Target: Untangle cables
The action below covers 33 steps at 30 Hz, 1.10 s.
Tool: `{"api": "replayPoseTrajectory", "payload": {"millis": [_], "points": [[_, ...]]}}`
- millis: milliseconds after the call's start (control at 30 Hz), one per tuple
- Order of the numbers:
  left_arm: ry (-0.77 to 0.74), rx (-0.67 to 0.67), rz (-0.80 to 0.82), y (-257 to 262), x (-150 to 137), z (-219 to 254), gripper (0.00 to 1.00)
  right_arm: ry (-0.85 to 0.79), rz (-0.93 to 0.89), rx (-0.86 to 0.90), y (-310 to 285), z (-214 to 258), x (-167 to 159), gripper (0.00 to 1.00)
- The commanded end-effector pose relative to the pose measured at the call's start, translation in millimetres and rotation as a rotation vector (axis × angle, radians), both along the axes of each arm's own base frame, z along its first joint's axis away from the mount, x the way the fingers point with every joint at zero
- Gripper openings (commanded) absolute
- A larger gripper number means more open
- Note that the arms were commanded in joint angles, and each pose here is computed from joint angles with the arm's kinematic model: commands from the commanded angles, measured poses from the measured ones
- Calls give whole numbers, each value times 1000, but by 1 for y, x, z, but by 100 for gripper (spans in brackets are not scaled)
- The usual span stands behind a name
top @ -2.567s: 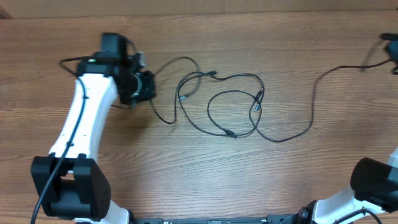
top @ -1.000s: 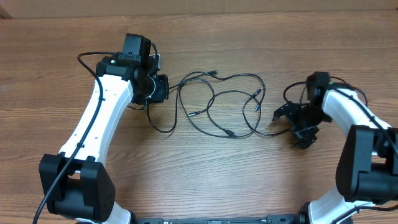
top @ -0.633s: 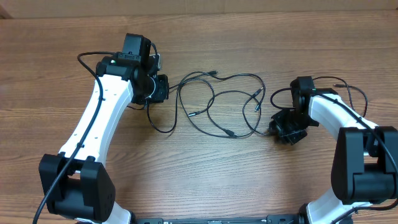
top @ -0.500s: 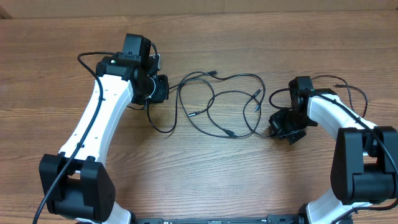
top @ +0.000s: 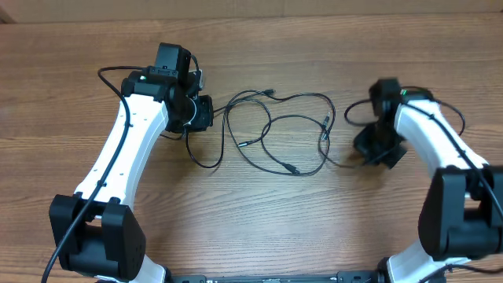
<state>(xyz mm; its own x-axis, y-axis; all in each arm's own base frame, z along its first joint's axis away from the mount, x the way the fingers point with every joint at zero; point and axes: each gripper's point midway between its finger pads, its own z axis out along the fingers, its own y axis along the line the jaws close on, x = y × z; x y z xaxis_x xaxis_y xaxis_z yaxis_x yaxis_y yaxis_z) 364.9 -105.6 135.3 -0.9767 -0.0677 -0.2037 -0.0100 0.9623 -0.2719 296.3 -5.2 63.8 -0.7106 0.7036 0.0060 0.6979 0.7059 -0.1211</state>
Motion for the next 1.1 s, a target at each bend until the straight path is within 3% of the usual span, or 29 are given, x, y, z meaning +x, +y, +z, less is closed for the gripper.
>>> {"api": "replayPoseTrajectory", "payload": {"millis": [0, 167, 333, 367, 467, 533, 833, 933, 1000, 1067], "points": [[-16, 13, -10, 1, 2, 3, 10, -199, 41, -236, -39, 85, 35, 4], [-18, 12, -10, 1, 3, 3, 10, -358, 22, -342, -55, 156, 57, 4], [-18, 13, -10, 1, 3, 3, 10, -461, 19, -363, -58, 189, 72, 4], [-18, 13, -10, 1, 3, 3, 10, -470, 91, -315, -48, 189, 78, 4], [-26, 11, -10, 1, 5, 3, 10, -473, 611, -51, 12, 179, 87, 4], [-32, 10, -10, 0, 6, 4, 10, -446, 742, 30, 27, 175, 76, 4], [-26, 11, -9, 1, 5, 4, 10, -242, 615, 62, 7, 160, 29, 4], [-23, 11, -10, 1, 4, 3, 10, -184, 583, 49, -6, 159, 16, 14], [-21, 12, -10, 1, 4, 3, 10, -164, 505, -36, -27, 159, 15, 4], [-22, 12, -10, 1, 4, 3, 10, -175, 345, -163, -55, 164, 19, 4]]}}
